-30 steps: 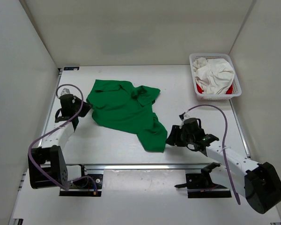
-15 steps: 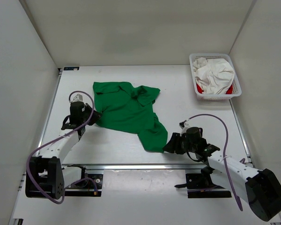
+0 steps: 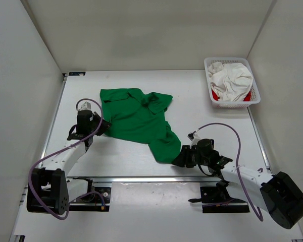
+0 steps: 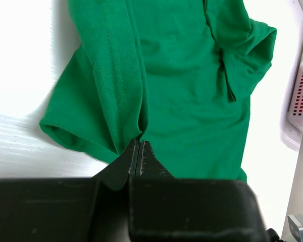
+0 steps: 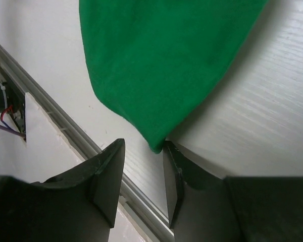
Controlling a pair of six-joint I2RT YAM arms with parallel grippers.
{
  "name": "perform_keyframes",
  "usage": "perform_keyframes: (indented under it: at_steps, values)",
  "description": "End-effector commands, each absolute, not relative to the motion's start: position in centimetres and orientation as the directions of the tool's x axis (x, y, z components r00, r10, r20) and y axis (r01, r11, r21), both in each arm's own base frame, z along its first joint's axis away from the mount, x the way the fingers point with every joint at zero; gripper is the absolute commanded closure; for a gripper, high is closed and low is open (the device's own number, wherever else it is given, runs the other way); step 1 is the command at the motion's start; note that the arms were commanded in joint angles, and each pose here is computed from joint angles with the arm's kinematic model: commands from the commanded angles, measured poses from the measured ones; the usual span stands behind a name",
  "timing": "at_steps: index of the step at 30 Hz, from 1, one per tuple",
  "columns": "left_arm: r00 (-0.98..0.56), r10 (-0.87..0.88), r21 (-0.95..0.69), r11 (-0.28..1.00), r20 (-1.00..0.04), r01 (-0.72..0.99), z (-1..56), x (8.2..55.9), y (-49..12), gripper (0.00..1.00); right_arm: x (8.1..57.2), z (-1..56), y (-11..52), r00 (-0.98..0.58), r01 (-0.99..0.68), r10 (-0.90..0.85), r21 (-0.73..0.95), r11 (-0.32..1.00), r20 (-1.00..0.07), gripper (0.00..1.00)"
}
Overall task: Fold and stack the t-shirts
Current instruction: Flatten out the tshirt
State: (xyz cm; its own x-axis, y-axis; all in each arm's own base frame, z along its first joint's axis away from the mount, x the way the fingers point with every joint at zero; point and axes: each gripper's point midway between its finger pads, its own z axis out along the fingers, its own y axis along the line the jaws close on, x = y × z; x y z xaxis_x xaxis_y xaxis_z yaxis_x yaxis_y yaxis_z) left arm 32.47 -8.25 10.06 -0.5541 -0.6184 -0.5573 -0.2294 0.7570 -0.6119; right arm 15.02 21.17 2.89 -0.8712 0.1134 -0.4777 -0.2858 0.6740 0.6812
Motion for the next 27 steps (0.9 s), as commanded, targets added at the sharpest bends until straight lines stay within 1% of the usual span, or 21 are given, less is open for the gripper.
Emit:
perform_keyframes:
  at_steps: [1,4,10,12,17,18,19,21,22,23,24,26,27]
  values:
    - [-0.540,-0.604,-0.616,0.765,-0.586,-0.189,11.0,32.3,-8.6,1.00,15.3,2.2,21.1,-0.863,-0.286,0.124,0.676,0.680,-0.489,0.66]
    - [-0.538,-0.609,-0.617,0.762,-0.583,-0.194,10.9,32.4,-8.6,1.00,15.4,2.0,21.1,-0.858,-0.288,0.122,0.665,0.689,-0.499,0.67]
    - [-0.546,-0.602,-0.624,0.762,-0.582,-0.176,11.0,32.3,-9.2,1.00,16.0,1.4,19.8,-0.834,-0.264,0.159,0.636,0.725,-0.528,0.65]
    - [-0.546,-0.604,-0.623,0.761,-0.581,-0.180,11.0,32.4,-9.1,1.00,15.7,1.3,19.9,-0.836,-0.269,0.160,0.645,0.715,-0.525,0.68]
    - [-0.542,-0.602,-0.624,0.762,-0.586,-0.172,11.2,32.5,-9.3,1.00,15.6,1.0,20.0,-0.840,-0.267,0.150,0.637,0.723,-0.521,0.79]
    - [-0.543,-0.602,-0.623,0.763,-0.586,-0.174,11.2,32.5,-9.3,1.00,15.9,1.2,20.0,-0.836,-0.269,0.154,0.639,0.721,-0.527,0.80]
    - [-0.542,-0.603,-0.618,0.765,-0.586,-0.182,11.1,32.5,-9.1,1.00,15.7,0.9,19.8,-0.840,-0.262,0.152,0.635,0.727,-0.521,0.83]
    - [-0.551,-0.586,-0.609,0.775,-0.594,-0.168,11.2,32.5,-9.5,1.00,16.1,1.2,20.0,-0.829,-0.275,0.151,0.628,0.728,-0.538,0.92]
    - [-0.551,-0.586,-0.608,0.775,-0.594,-0.169,11.4,32.5,-9.5,1.00,16.2,1.3,20.0,-0.827,-0.271,0.155,0.624,0.733,-0.540,0.98]
    - [-0.550,-0.581,-0.604,0.780,-0.600,-0.165,11.6,32.7,-9.5,1.00,16.5,1.8,20.1,-0.821,-0.275,0.157,0.622,0.733,-0.549,1.00]
    - [-0.545,-0.582,-0.608,0.778,-0.603,-0.157,12.1,33.0,-9.7,1.00,17.2,3.0,20.4,-0.796,-0.300,0.163,0.614,0.730,-0.583,1.00]
    - [-0.552,-0.568,-0.601,0.786,-0.611,-0.144,12.8,33.2,-9.8,1.00,18.1,4.8,20.2,-0.771,-0.313,0.159,0.584,0.749,-0.617,1.00]
    - [-0.533,-0.569,-0.612,0.782,-0.626,-0.117,14.5,34.1,-10.2,1.00,18.7,7.2,20.3,-0.745,-0.338,0.164,0.578,0.743,-0.647,1.00]
